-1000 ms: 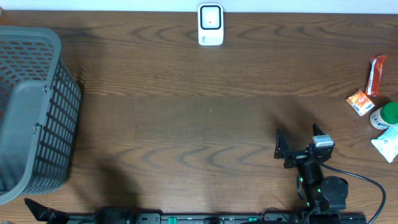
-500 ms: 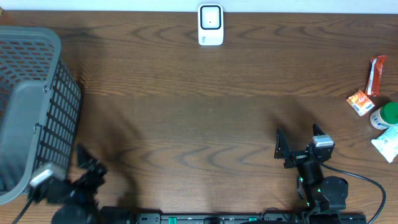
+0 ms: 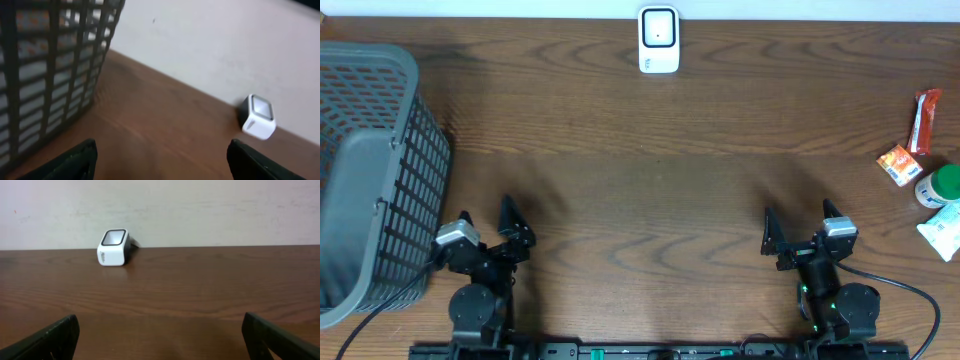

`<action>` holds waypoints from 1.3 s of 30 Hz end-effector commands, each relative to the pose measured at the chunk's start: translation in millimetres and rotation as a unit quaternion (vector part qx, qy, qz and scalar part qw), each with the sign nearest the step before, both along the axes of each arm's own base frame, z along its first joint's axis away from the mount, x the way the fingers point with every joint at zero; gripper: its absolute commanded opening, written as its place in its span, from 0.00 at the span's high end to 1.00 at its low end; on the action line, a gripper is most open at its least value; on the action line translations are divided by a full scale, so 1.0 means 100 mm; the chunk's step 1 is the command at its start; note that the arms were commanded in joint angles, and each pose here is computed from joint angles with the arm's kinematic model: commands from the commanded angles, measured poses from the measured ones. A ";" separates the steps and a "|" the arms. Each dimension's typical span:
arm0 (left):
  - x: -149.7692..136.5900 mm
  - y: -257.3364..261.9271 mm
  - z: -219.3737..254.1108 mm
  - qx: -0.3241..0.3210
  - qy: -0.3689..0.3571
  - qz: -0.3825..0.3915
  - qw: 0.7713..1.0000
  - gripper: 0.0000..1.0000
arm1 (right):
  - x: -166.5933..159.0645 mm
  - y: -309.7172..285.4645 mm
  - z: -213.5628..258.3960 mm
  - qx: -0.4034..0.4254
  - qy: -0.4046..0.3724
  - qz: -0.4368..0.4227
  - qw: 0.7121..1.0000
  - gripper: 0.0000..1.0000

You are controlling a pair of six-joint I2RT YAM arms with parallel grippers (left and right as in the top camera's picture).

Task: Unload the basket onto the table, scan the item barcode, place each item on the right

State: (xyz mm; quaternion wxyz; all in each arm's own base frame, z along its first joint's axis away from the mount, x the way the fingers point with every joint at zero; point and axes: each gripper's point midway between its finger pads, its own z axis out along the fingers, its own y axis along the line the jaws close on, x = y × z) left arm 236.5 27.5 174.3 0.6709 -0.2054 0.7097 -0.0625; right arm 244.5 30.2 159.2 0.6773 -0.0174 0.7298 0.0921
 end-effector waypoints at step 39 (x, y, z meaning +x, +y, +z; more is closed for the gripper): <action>0.03 0.09 -0.33 0.017 0.024 0.020 0.999 0.16 | 0.00 0.01 0.00 0.007 0.001 0.000 1.000 0.01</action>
